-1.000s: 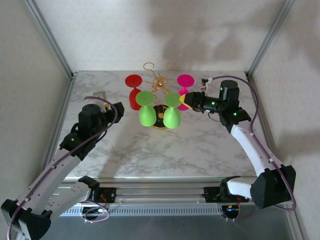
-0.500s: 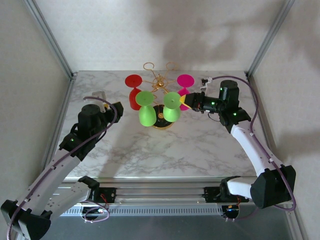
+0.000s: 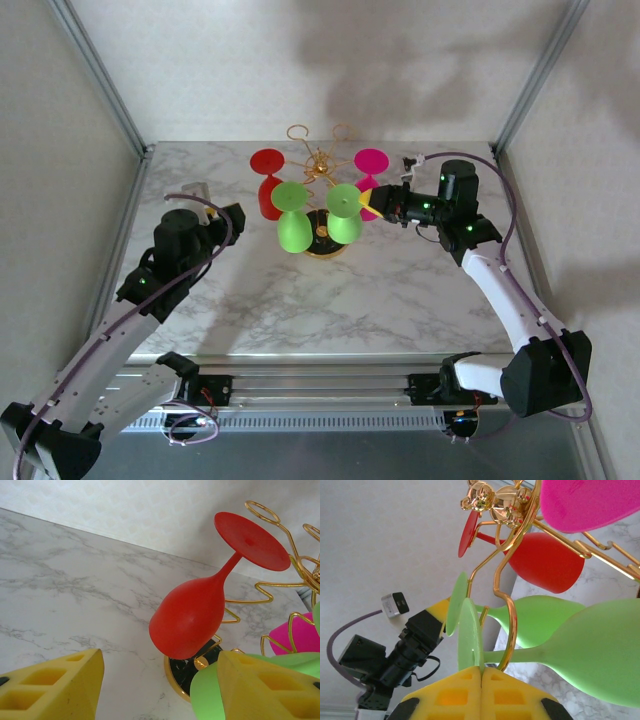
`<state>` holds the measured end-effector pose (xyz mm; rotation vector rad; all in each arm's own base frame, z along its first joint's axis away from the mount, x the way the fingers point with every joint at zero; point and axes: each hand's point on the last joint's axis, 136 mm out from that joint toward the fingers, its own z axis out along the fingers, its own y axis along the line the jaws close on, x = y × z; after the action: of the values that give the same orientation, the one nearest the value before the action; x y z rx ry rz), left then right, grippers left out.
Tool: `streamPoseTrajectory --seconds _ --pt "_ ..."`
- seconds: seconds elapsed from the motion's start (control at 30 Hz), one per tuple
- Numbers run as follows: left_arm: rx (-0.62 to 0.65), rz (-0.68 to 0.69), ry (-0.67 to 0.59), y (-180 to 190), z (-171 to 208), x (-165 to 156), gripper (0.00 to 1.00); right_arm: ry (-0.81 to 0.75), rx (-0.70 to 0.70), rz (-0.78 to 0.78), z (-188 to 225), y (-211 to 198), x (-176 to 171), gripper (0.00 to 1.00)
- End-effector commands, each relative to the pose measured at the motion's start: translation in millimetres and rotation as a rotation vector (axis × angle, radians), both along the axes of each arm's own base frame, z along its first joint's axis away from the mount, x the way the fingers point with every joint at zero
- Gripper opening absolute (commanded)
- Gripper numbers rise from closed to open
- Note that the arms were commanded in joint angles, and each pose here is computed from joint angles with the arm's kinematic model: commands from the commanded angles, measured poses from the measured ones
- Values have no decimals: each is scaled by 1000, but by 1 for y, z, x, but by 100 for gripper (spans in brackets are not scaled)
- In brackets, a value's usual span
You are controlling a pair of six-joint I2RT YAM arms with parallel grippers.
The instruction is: Take the wine glass off the wine glass rack
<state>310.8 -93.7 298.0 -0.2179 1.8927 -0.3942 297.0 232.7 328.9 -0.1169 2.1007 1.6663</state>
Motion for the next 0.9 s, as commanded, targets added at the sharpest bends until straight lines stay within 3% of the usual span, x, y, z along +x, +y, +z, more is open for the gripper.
streamPoseTrajectory --seconds 0.0,0.87 --pt "4 0 -41 1 20 -4 60 -38 53 43 27 4 -7 0" --pt "-4 -46 -45 -10 33 0 61 9 63 72 37 11 5 0"
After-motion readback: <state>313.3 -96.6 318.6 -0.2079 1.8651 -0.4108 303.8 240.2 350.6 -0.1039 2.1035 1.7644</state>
